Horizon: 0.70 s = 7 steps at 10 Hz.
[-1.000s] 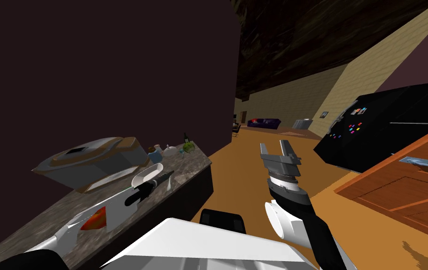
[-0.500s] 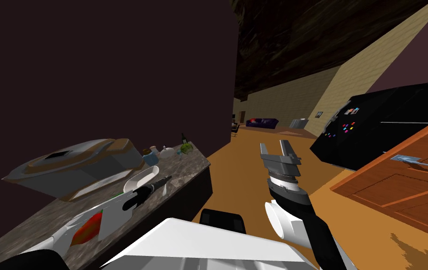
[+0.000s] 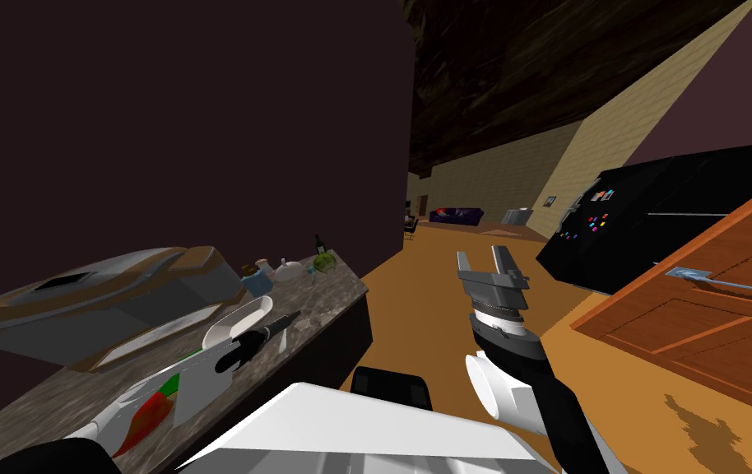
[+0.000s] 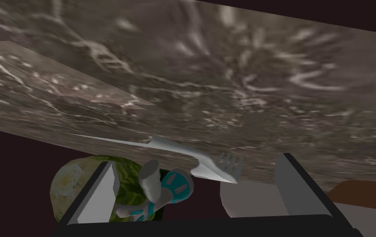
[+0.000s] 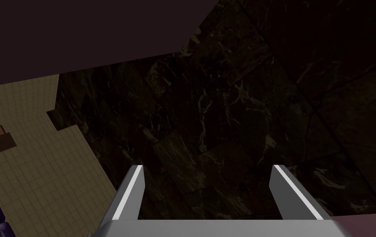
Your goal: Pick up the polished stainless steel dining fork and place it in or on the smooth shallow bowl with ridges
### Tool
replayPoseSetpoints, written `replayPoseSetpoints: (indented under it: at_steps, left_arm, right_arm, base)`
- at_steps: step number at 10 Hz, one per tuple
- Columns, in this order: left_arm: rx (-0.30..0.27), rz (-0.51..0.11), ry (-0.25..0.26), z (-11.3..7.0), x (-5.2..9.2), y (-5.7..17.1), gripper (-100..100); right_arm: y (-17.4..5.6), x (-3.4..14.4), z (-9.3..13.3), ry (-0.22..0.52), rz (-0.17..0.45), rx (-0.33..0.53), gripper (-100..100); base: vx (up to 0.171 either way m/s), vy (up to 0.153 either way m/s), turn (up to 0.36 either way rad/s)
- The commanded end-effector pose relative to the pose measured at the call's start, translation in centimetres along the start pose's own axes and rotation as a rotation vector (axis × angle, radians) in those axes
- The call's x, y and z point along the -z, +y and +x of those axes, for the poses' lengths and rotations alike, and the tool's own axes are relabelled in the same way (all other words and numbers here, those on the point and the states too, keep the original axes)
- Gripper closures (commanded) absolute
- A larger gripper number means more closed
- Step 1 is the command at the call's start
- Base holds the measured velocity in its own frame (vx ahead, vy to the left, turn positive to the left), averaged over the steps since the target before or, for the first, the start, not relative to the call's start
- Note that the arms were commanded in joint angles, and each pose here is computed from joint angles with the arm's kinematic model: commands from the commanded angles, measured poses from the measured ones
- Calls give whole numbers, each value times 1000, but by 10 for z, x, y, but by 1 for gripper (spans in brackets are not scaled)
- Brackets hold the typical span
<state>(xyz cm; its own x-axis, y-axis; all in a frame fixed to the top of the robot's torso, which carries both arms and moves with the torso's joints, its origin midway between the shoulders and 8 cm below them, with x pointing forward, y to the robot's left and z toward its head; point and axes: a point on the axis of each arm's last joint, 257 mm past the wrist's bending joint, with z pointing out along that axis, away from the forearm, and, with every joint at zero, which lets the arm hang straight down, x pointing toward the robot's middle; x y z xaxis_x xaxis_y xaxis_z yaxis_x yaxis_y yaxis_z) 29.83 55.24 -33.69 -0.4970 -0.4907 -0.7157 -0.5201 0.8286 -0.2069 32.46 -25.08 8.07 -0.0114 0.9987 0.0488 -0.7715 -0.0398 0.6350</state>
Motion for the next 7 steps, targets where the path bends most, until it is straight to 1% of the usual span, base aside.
replayPoseSetpoints:
  at_steps: [1, 5, 6, 7]
  left_arm:
    - [0, 0, 0, 0, 0, 0, 100]
    - [3, -1, -1, 0, 0, 0, 100]
    - [4, -1, -1, 0, 0, 0, 0]
    - [-7, 8, 2, -5, 4, -7, 100]
  right_arm:
    - [0, 0, 0, 0, 0, 0, 0]
    - [0, 0, 0, 0, 0, 0, 0]
    - [0, 0, 0, 0, 0, 0, 0]
    - [0, 0, 0, 0, 0, 0, 0]
  base:
    - [0, 0, 0]
    - [0, 1, 3]
    - [0, 0, 0]
    - [-26, -6, 100]
